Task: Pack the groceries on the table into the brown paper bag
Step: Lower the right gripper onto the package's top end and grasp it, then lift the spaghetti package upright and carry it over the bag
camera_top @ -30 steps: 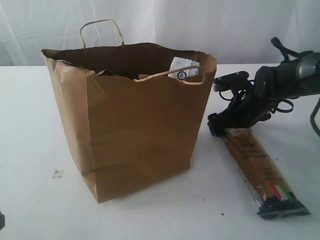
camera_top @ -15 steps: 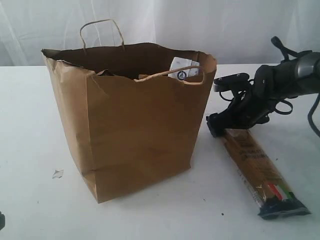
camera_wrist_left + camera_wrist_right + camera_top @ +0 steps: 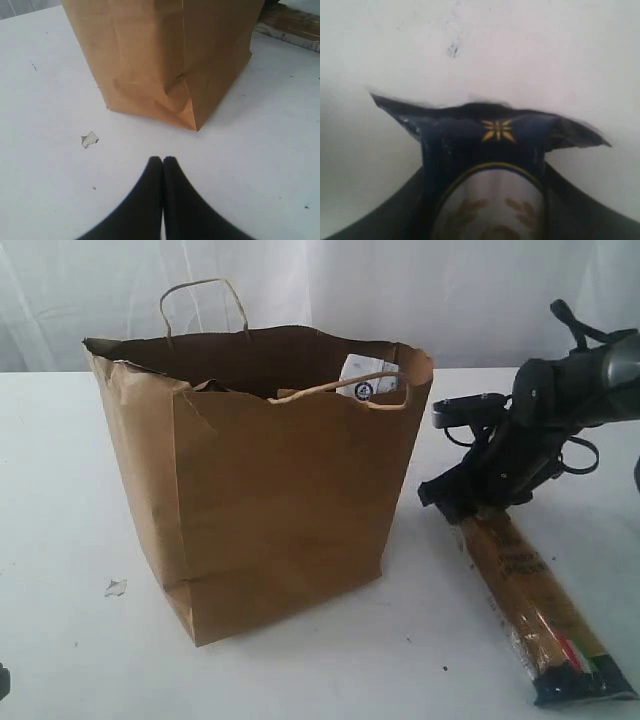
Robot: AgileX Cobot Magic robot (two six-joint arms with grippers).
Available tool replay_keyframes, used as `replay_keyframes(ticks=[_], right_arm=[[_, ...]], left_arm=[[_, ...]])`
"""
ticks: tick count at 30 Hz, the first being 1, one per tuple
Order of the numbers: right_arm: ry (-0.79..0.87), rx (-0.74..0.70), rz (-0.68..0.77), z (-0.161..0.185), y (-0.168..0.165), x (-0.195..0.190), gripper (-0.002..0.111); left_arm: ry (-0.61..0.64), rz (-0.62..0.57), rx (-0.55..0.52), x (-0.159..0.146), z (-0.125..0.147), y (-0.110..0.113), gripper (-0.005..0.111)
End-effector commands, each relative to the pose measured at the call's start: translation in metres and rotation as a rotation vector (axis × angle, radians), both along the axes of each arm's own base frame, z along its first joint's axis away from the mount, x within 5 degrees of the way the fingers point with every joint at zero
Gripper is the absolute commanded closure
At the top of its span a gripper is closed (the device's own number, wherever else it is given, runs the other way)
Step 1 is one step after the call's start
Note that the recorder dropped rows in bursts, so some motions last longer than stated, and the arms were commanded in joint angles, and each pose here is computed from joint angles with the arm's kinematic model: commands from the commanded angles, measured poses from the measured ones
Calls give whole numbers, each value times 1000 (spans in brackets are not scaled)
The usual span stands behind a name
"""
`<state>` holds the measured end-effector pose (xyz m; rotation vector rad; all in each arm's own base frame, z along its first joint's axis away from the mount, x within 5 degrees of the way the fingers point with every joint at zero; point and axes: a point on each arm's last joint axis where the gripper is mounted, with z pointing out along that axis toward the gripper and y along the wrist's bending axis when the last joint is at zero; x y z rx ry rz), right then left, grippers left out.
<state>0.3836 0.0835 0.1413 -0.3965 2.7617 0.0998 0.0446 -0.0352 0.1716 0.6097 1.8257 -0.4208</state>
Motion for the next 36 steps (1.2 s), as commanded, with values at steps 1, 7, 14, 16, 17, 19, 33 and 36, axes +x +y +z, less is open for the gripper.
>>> replay_keyframes(ticks=[1, 7, 14, 16, 17, 19, 33, 36], right_arm=[[-100, 14, 3, 44, -2, -6, 108], [-156, 28, 8, 90, -5, -23, 108], [-238, 58, 1, 138, -6, -46, 108], [-250, 62, 9, 148, -5, -53, 108], [-255, 64, 10, 153, -6, -57, 108], [-268, 67, 11, 161, -7, -63, 108], [-407, 85, 1, 226, -20, -116, 108], [-460, 97, 1, 240, -23, -130, 108]], left_arm=[[2, -1, -11, -1, -1, 0, 107], [2, -1, -11, -1, -1, 0, 107], [2, -1, -11, -1, -1, 0, 107], [2, -1, -11, -1, -1, 0, 107], [2, -1, -11, -1, -1, 0, 107], [2, -1, -11, -1, -1, 0, 107], [2, -1, -11, -1, -1, 0, 107], [2, -1, -11, -1, -1, 0, 107]])
